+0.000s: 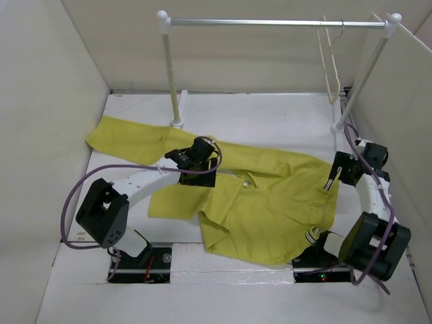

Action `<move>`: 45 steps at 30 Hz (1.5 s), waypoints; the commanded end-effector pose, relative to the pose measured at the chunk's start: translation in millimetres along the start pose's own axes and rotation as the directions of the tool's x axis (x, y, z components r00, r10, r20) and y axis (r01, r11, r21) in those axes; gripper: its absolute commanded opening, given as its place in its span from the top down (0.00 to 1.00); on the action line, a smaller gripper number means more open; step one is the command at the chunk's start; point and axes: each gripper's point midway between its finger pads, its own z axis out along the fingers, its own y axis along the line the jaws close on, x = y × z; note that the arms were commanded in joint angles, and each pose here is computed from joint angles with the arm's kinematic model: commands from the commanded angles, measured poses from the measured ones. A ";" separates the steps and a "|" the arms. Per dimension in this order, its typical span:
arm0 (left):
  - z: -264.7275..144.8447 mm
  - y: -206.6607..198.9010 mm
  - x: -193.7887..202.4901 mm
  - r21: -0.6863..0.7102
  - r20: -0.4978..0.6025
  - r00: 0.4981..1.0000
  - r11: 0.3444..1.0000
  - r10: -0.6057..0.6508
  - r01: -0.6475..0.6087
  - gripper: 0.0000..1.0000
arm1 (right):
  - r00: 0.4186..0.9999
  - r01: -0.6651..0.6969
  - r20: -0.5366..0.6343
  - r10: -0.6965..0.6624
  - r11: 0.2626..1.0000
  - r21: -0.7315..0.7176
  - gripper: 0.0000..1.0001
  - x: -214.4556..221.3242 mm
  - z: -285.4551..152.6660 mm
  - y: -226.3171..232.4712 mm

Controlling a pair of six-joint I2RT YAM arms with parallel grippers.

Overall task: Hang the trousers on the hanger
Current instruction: Fold the trousers

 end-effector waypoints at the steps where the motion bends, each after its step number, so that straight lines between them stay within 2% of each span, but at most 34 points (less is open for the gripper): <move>1: 1.6 -20.0 16.2 0.101 -0.046 0.998 0.994 0.035 -0.030 0.34 | 0.995 -0.096 0.010 0.096 0.995 0.003 0.13 -0.6 21.6 -24.8; 3: -1.6 -34.0 24.7 0.154 -0.063 0.997 0.987 0.053 -0.043 0.34 | 0.993 -0.110 0.044 0.113 0.992 -0.065 0.13 -7.3 33.2 -23.3; 4: 1.1 -34.9 28.4 0.166 -0.067 0.996 0.985 0.054 -0.042 0.34 | 0.992 -0.128 -0.003 0.128 0.988 -0.089 0.13 1.5 44.7 -23.3; 7: 8.4 -27.8 41.2 0.147 -0.088 0.996 0.989 0.034 -0.021 0.49 | 0.989 -0.149 -0.047 0.142 0.968 -0.204 0.15 4.7 67.0 -7.9; 8: 9.6 -25.6 44.3 0.142 -0.091 0.995 0.990 0.028 -0.015 0.67 | 0.988 -0.155 -0.051 0.148 0.957 -0.246 0.17 3.9 70.3 -1.5; 9: 11.4 -21.9 44.6 0.125 -0.081 0.997 0.992 0.017 -0.007 0.79 | 0.986 -0.167 -0.046 0.161 0.950 -0.263 0.17 1.2 74.4 0.8; 10: 15.0 -18.1 52.4 0.117 -0.092 0.996 0.993 0.007 0.004 0.87 | 0.983 -0.181 -0.060 0.171 0.941 -0.285 0.18 4.4 80.6 4.1; 11: 17.0 -13.8 53.4 0.117 -0.103 0.995 0.993 -0.010 0.022 0.97 | 0.983 -0.182 -0.053 0.174 0.923 -0.338 0.26 1.1 81.7 12.3; 12: 17.9 -11.6 57.1 0.125 -0.122 0.992 0.991 -0.023 0.038 1.00 | 0.983 -0.182 -0.049 0.177 0.916 -0.358 0.35 -1.5 84.3 14.7; 13: 20.4 -6.2 62.0 0.117 -0.128 0.991 0.992 -0.032 0.048 1.00 | 0.982 -0.186 -0.056 0.178 0.911 -0.367 0.54 -1.8 85.9 15.7; 14: 21.8 1.5 59.2 0.086 -0.112 0.992 0.994 -0.052 0.061 1.00 | 0.985 -0.172 -0.040 0.169 0.909 -0.380 0.91 -8.3 85.5 16.3; 15: 20.8 5.0 58.8 0.069 -0.103 0.993 0.995 -0.060 0.067 1.00 | 0.987 -0.154 -0.022 0.157 0.909 -0.387 1.00 -14.8 81.9 19.7; 18: 6.8 24.4 40.6 -0.017 -0.004 0.995 0.995 -0.096 0.096 1.00 | 0.990 -0.072 0.098 0.105 0.953 -0.295 1.00 -55.9 54.7 9.7; 21: -15.3 34.1 18.1 -0.031 0.085 0.988 0.991 -0.128 0.131 1.00 | 0.974 -0.055 0.208 0.090 0.984 -0.168 1.00 -105.1 33.0 -14.5; 23: -29.4 38.4 9.2 -0.049 0.119 0.984 0.989 -0.133 0.140 1.00 | 0.971 -0.057 0.221 0.086 0.989 -0.134 1.00 -123.6 34.3 -24.0; 25: -35.4 45.4 4.3 -0.090 0.137 0.981 0.985 -0.136 0.149 1.00 | 0.980 -0.076 0.176 0.088 0.994 -0.072 1.00 -137.2 45.8 -40.8; 26: -35.4 47.5 2.0 -0.095 0.141 0.980 0.983 -0.141 0.155 0.81 | 0.983 -0.075 0.167 0.078 0.997 -0.020 0.94 -141.6 50.4 -48.5; 28: -34.0 49.8 3.0 -0.125 0.118 0.983 0.980 -0.139 0.153 0.59 | 0.988 -0.071 0.137 0.069 0.997 0.011 0.60 -147.5 63.7 -54.6; 29: -34.0 57.2 1.5 -0.170 0.127 0.982 0.972 -0.141 0.162 0.50 | 0.988 -0.065 0.139 0.062 0.998 0.014 0.35 -151.0 66.6 -56.2; 31: -38.3 67.7 -2.8 -0.228 0.143 0.975 0.953 -0.171 0.200 0.48 | 0.989 -0.030 0.142 0.029 1.000 0.008 0.26 -163.1 66.4 -53.7; 32: -42.8 76.0 -8.3 -0.267 0.180 0.968 0.939 -0.174 0.219 0.43 | 0.989 0.004 0.146 -0.004 1.000 -0.003 0.23 -166.6 61.8 -48.7; 33: -46.0 84.3 -11.5 -0.290 0.198 0.961 0.925 -0.194 0.247 0.42 | 0.989 0.026 0.145 -0.022 0.999 -0.031 0.23 -166.7 57.2 -38.4; 34: -52.5 96.9 -17.8 -0.300 0.231 0.943 0.904 -0.240 0.304 0.39 | 0.987 0.041 0.157 -0.034 0.998 -0.044 0.24 -167.1 49.4 -34.6; 37: -55.4 115.4 -16.7 -0.260 0.240 0.894 0.862 -0.378 0.435 0.40 | 0.969 0.123 0.227 -0.094 0.986 -0.115 0.35 -148.0 10.4 6.6; 38: -52.4 128.5 -14.4 -0.204 0.199 0.844 0.821 -0.498 0.533 0.44 | 0.962 0.142 0.251 -0.108 0.982 -0.122 0.53 -124.0 -10.0 18.9; 39: -50.9 136.6 -12.6 -0.169 0.184 0.806 0.790 -0.562 0.589 0.46 | 0.954 0.169 0.272 -0.121 0.973 -0.157 0.72 -111.3 -19.2 41.5; 40: -44.8 146.3 -4.6 -0.133 0.180 0.765 0.755 -0.618 0.642 0.46 | 0.947 0.188 0.294 -0.127 0.964 -0.190 0.87 -98.7 -27.2 56.9; 41: -41.4 156.9 -1.1 -0.057 0.161 0.696 0.697 -0.700 0.715 0.47 | 0.937 0.225 0.326 -0.129 0.935 -0.274 1.00 -69.0 -38.2 90.3; 42: -42.6 160.5 -1.9 -0.039 0.152 0.671 0.674 -0.725 0.737 0.47 | 0.934 0.216 0.340 -0.110 0.931 -0.293 1.00 -58.0 -41.6 93.6; 44: -33.5 159.9 2.5 -0.017 0.131 0.647 0.651 -0.751 0.759 0.47 | 0.924 0.285 0.357 -0.139 0.872 -0.397 1.00 -30.2 -53.1 135.6; 45: -15.7 154.7 11.5 -0.034 0.057 0.623 0.622 -0.780 0.782 0.47 | 0.917 0.350 0.349 -0.195 0.813 -0.465 1.00 4.0 -60.1 163.8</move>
